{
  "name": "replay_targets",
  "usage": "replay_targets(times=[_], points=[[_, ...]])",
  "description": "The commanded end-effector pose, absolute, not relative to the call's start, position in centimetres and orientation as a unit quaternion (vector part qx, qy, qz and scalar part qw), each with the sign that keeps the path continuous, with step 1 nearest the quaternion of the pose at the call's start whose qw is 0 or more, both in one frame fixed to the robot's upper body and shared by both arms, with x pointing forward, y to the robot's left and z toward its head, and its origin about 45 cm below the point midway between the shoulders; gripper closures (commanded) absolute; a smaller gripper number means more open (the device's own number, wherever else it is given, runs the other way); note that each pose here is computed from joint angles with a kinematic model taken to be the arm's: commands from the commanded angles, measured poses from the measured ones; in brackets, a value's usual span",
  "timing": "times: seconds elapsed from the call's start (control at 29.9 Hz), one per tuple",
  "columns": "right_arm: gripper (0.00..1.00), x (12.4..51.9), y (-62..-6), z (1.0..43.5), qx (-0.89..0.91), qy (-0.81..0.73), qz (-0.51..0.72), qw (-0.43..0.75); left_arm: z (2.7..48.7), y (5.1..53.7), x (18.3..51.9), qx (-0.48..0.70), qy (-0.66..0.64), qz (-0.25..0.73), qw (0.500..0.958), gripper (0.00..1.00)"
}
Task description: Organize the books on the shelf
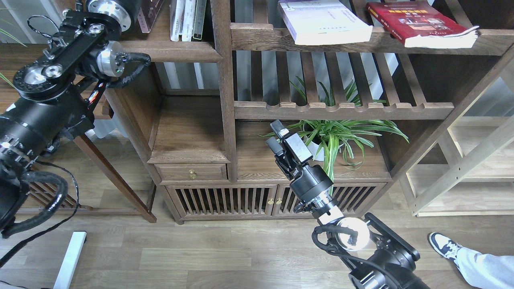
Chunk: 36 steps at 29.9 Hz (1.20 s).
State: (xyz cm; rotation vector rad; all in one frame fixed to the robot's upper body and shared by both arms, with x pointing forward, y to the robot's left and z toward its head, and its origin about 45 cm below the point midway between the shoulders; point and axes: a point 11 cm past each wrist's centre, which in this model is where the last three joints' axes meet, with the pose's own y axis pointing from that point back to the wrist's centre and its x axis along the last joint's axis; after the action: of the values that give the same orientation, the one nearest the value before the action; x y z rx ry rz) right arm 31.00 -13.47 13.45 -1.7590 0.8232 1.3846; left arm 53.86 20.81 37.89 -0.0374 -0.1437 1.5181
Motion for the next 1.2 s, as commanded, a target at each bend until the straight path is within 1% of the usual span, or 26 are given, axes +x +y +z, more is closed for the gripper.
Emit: replay_targets(times=[0.0,0.53,0.77,0.94,1.07,1.17], points=[[0.02,30.85,-13.55,13.26,-0.683,0.323,0.541,0.369,37.34,20.29,53.99,-0.014,-0.061,0.688,0.723,0.98],[0.02,30.81,-13.68,13.15,-0.682,0.325,0.541,0.37,37.18,19.74,54.33,-0.011,-0.058,0.691,0.721,0.96],[0.02,30.82,-13.78,13.13,-0.68,0.326,0.541,0.371,37.15,19.8,54.34,-0.011,-0.058,0.692,0.72,0.92],[0.02,30.78,-13.79,13.08,-0.68,0.326,0.542,0.371,37.12,19.61,54.32,-0.011,-0.058,0.69,0.721,0.92],[0.02,30.78,-13.8,13.08,-0.679,0.326,0.542,0.372,36.8,19.55,54.36,-0.009,-0.055,0.692,0.72,0.87],[0.02,30.74,-13.81,13.03,-0.679,0.327,0.542,0.371,36.73,19.41,54.36,-0.009,-0.054,0.691,0.721,0.86]])
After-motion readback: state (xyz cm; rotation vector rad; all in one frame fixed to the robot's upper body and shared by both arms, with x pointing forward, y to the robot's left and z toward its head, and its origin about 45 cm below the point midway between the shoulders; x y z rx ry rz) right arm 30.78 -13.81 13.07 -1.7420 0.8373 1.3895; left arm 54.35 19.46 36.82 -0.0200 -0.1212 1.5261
